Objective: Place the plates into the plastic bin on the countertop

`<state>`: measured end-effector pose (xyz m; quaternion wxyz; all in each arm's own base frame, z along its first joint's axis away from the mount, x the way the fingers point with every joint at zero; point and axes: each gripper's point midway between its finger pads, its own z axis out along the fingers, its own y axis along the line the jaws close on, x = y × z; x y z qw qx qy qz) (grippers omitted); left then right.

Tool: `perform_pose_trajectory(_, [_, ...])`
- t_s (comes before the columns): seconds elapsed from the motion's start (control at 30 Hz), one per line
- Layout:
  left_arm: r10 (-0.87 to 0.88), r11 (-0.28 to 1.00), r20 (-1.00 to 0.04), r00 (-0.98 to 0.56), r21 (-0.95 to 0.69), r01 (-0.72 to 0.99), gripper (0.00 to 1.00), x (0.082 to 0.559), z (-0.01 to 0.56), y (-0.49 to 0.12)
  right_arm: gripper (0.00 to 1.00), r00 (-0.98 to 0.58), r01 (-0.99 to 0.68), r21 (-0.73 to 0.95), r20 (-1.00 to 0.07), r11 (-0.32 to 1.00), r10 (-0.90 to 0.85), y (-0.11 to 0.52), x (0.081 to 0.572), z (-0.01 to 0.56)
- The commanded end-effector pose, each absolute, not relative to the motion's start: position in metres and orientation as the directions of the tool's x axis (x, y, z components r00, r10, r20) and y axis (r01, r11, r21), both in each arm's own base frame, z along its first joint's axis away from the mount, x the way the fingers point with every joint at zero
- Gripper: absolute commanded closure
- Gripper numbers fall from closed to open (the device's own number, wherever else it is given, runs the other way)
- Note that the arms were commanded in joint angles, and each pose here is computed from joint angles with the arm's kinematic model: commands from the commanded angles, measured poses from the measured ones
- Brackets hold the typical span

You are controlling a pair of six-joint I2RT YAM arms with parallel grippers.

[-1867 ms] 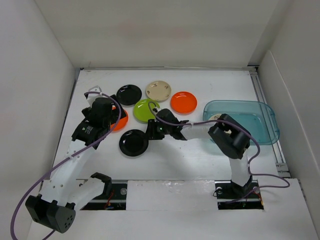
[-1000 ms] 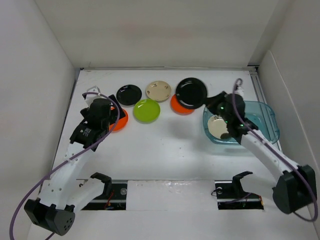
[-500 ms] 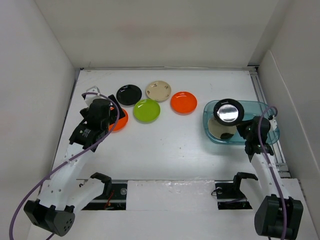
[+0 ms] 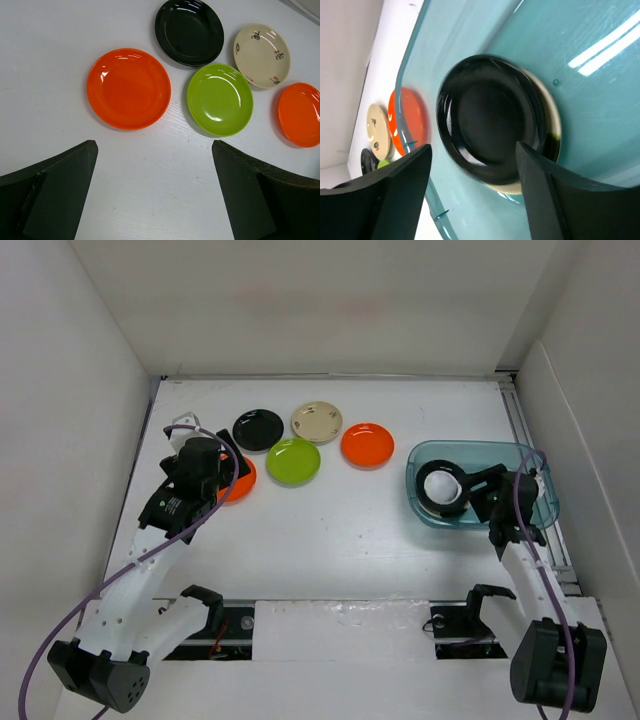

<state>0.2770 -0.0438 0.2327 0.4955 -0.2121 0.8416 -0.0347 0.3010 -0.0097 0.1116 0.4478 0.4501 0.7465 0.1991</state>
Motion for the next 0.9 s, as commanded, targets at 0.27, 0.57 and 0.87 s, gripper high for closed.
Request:
perform_pose_trajectory(0.27, [-0.398,0.907,-0.831,-0.389,-0.291,-0.305,0.00,0.279,0.244,-0.044,0.00,-0.143,0.301,0.768,-0.549,0.565,0.823,0.003,0.298,0.191])
perform_pose_trajectory(0.57, [-0.392,0.906,-0.819,-0.419,-0.265,-0.329,0.00,0.282,0.232,-0.044,0.00,-0.463,-0.163,0.752,-0.630,0.638,0.624,0.169,0.312,0.266])
perform_pose_trajectory(0.87, [-0.397,0.894,-0.819,-0.415,-0.243,-0.376,0.00,0.283,0.229,-0.037,0.02,-0.703,-0.153,0.697,-0.575,0.700,0.419,0.318,0.381,0.169])
